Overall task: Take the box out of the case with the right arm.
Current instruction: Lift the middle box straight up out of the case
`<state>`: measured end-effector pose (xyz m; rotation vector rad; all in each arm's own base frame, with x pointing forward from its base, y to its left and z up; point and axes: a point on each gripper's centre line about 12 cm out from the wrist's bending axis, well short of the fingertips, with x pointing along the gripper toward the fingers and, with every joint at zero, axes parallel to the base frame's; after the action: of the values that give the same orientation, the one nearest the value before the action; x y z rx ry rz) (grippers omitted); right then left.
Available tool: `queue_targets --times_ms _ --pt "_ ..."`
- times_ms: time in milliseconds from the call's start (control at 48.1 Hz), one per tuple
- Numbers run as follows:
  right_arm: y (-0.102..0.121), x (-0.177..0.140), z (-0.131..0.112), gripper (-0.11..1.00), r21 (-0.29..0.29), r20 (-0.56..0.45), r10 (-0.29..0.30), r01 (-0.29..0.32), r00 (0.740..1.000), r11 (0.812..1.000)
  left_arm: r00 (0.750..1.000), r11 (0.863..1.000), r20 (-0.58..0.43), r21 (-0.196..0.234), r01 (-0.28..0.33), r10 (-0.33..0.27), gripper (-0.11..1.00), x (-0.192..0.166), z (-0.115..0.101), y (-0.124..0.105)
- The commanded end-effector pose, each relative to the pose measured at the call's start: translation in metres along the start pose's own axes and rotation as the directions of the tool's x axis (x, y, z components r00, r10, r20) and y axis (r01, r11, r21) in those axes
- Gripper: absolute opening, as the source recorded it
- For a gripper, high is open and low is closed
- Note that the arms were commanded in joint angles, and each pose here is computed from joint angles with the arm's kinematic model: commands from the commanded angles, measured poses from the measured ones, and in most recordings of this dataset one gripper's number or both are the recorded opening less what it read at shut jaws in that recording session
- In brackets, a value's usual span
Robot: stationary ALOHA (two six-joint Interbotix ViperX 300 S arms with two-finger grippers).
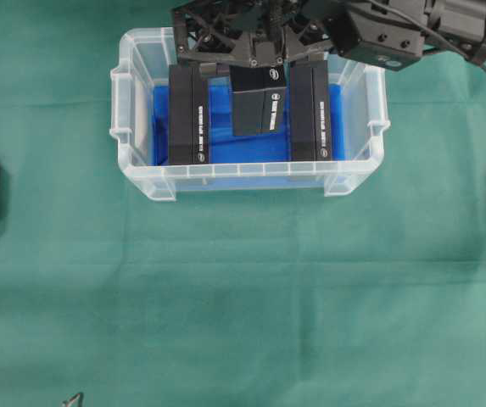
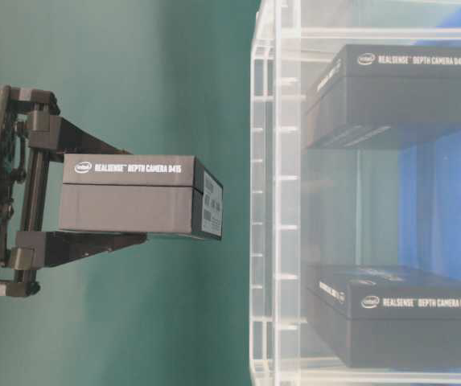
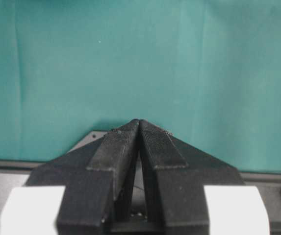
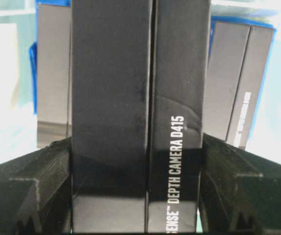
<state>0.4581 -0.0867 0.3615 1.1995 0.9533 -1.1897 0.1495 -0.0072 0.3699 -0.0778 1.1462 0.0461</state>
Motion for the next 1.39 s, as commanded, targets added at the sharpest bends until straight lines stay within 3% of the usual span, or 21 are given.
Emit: queue_targets --times_ms 0,1372 --pt "-0.0059 -0.0325 0.0017 0.66 0.005 0.015 0.074 -0.074 0.997 0.997 1.000 1.000 0.024 0.002 0.003 -0.003 0.00 -0.0065 0.0055 -0.0009" --pt "-0.0057 -0.0330 0.0005 0.66 0.001 0.032 0.073 -0.073 0.997 0.997 1.000 1.000 0.024 0.001 0.003 -0.003 0.00 -0.0065 0.0055 -0.0009"
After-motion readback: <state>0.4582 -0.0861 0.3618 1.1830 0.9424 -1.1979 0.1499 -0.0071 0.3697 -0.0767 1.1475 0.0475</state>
